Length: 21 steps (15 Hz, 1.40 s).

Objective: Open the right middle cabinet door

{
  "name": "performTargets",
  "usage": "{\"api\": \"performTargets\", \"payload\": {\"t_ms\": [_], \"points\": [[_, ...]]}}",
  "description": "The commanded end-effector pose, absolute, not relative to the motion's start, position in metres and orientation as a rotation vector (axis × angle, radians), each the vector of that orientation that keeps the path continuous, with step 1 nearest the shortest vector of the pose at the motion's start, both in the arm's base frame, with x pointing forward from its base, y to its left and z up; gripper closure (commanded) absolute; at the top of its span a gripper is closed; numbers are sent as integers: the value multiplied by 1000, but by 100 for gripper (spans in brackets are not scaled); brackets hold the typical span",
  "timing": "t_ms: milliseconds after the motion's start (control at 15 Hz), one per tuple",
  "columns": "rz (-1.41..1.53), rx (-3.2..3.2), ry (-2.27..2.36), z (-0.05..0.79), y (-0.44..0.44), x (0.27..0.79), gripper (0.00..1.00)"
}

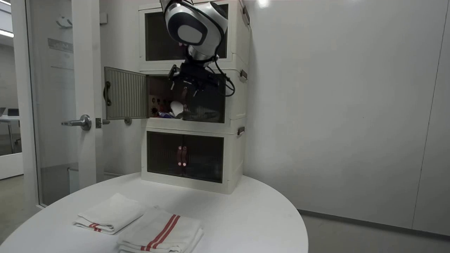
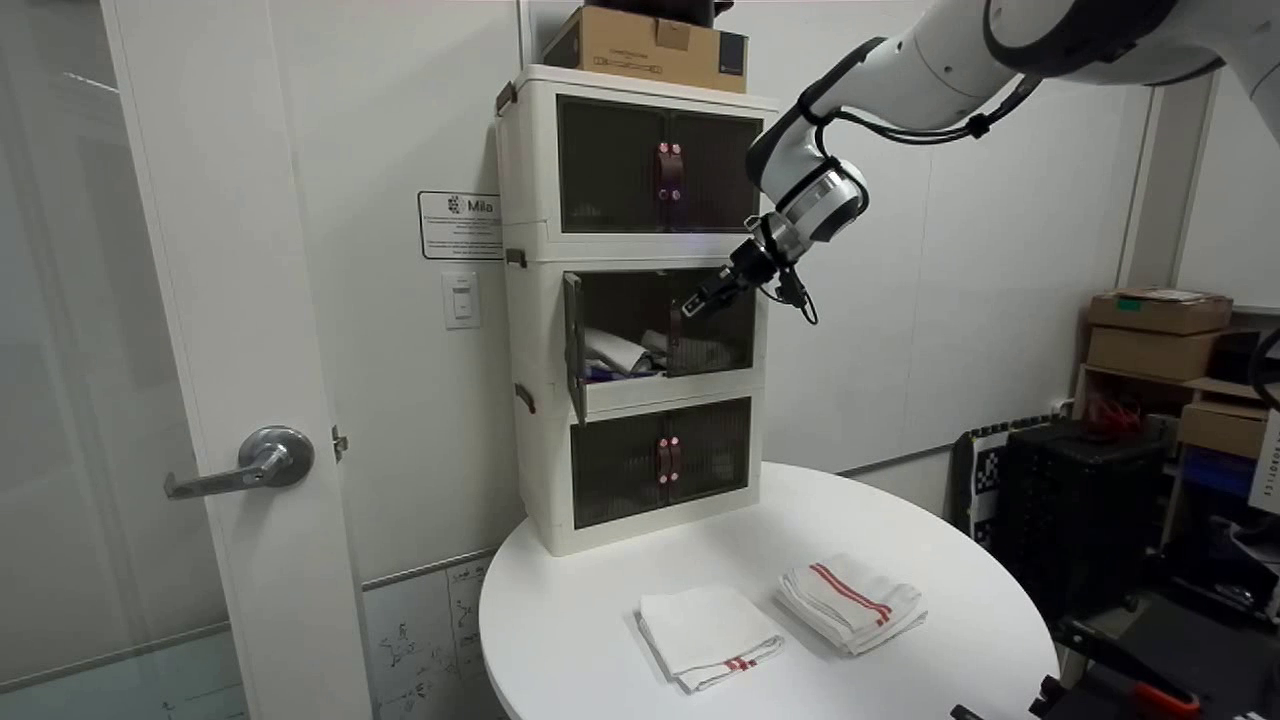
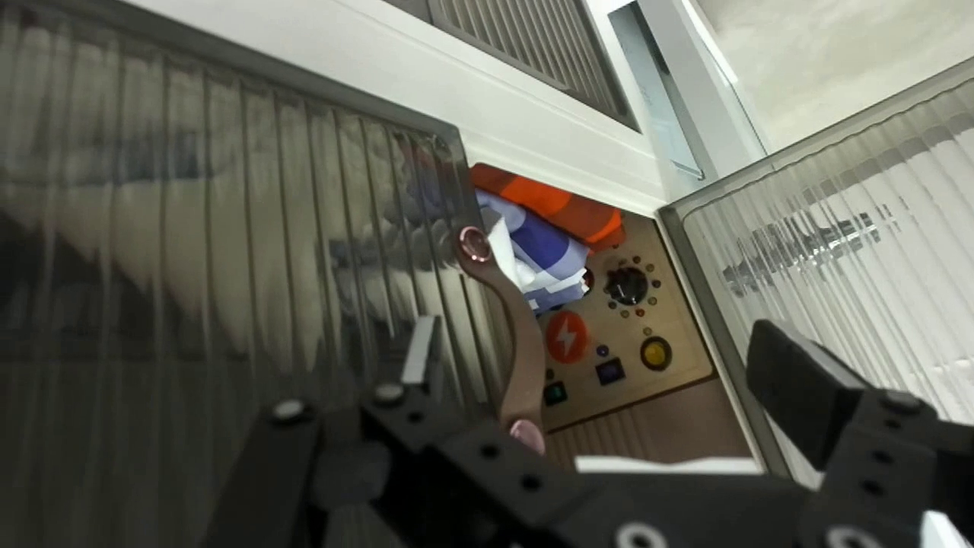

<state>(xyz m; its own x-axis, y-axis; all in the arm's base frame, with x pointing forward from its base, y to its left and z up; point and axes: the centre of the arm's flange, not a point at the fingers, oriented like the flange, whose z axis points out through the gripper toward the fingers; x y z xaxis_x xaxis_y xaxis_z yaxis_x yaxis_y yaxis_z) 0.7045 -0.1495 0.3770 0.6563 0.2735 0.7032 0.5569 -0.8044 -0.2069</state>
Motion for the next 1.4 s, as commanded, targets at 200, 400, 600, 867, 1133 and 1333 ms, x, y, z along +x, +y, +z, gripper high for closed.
{"api": "performTargets", "payload": {"t_ms": [200, 400, 600, 867, 1133, 1333], "points": [[-967, -2459, -714, 367, -147, 744, 0], [-945, -2449, -743, 359, -138, 748, 0], [-939, -2431, -748, 356, -134, 749, 0], [-949, -2377, -752, 359, -122, 748, 0], [-959, -2339, -788, 367, -93, 747, 0], [-958, -2348, -822, 367, -93, 746, 33]]}}
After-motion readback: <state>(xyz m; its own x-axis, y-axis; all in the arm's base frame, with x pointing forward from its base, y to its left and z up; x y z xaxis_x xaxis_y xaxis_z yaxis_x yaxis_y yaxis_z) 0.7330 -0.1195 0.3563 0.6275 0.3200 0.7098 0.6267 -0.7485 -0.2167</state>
